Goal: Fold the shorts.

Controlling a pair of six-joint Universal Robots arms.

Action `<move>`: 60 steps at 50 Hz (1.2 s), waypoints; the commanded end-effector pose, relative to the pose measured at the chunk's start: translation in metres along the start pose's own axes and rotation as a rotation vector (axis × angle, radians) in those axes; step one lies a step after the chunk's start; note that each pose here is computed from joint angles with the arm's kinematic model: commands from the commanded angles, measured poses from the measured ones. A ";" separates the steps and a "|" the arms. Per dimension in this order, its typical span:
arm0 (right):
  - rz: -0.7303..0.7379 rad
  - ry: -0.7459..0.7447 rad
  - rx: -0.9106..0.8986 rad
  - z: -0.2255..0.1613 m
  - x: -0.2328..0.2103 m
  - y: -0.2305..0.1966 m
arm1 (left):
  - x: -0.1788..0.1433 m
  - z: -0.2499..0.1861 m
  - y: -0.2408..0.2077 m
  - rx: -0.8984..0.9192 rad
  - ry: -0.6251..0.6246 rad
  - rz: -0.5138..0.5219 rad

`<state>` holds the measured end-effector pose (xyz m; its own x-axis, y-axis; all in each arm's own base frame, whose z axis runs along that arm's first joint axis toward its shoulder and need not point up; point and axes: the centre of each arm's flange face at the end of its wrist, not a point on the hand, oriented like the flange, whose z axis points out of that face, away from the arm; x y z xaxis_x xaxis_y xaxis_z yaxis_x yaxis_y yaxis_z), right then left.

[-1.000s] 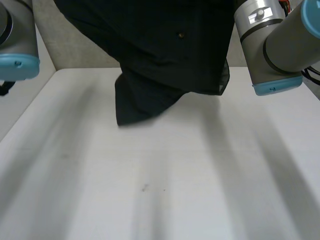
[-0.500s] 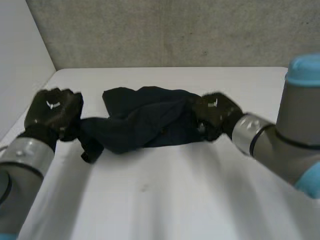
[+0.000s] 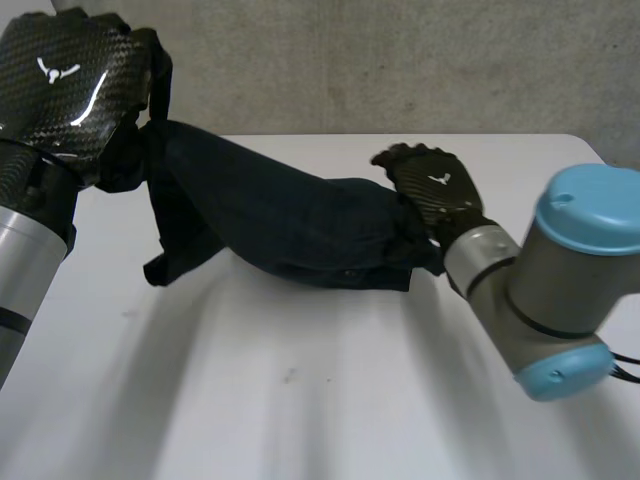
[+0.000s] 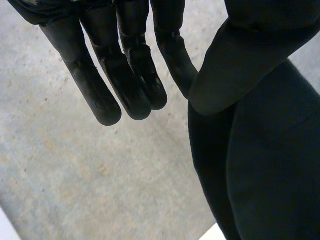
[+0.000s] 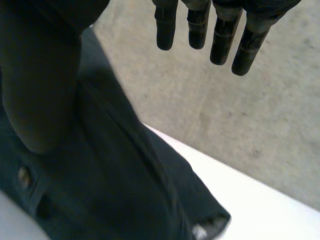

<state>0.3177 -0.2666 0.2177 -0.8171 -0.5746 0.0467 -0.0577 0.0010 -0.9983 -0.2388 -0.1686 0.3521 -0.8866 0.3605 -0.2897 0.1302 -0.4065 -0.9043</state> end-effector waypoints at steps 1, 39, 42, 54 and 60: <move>-0.009 -0.068 -0.033 0.027 -0.025 0.024 | 0.003 -0.005 -0.017 0.040 0.014 -0.012; -0.584 -0.235 -0.333 -0.051 0.002 -0.073 | -0.012 0.006 0.077 -0.291 -0.048 0.108; -0.575 -0.251 -0.388 -0.045 0.002 -0.054 | -0.003 0.010 0.107 -0.387 -0.011 0.105; -0.615 -0.049 0.006 0.036 0.017 -0.082 | 0.009 0.101 0.095 -0.222 -0.073 0.110; -0.582 0.164 0.550 0.055 0.027 -0.169 | -0.037 0.149 -0.033 0.296 -0.341 0.056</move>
<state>0.3318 -0.3118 0.3049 -0.6380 -0.4709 0.6093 -0.4699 -0.3887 -0.7925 -0.2820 -0.2956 0.3165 -0.9107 0.2169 -0.3516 0.2743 -0.3188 -0.9072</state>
